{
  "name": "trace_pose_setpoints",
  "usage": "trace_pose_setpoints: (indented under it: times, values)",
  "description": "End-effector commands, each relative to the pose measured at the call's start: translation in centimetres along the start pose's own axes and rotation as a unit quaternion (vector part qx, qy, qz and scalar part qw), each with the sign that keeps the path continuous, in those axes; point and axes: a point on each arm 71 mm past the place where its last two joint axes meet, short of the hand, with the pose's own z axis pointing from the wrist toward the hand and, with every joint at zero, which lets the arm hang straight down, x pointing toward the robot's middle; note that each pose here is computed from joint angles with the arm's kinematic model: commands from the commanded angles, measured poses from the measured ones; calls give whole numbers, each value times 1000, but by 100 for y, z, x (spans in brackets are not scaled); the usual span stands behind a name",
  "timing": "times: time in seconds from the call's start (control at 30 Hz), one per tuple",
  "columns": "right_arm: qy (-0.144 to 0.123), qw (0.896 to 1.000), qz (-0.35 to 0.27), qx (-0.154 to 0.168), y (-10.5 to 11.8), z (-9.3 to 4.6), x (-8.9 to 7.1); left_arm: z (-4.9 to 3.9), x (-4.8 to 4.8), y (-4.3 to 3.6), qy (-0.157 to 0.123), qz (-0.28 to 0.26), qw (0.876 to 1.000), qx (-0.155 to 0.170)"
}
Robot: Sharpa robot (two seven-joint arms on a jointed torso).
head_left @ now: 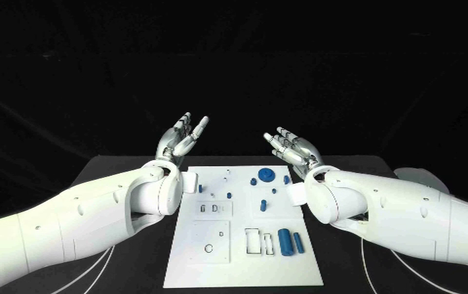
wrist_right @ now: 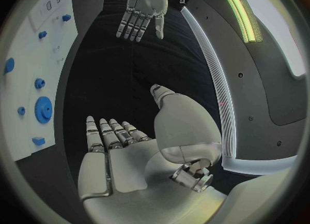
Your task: Assemble the parts on the task board
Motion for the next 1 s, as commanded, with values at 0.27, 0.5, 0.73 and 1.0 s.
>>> trace_pose_setpoints:
  times: [0.27,0.5,0.73,1.0]
  values:
    - [67,987,-131,-65,206,31,-114,-79,-102,-95,47,-20,998,27]
    - [61,978,-177,-95,313,66,-182,-127,-155,-141,46,-21,998,35]
    - [50,970,-210,-113,405,93,-269,-185,-204,-192,44,-20,998,39]
    - [66,939,-312,-129,562,149,-379,-271,-266,-257,52,-26,998,36]
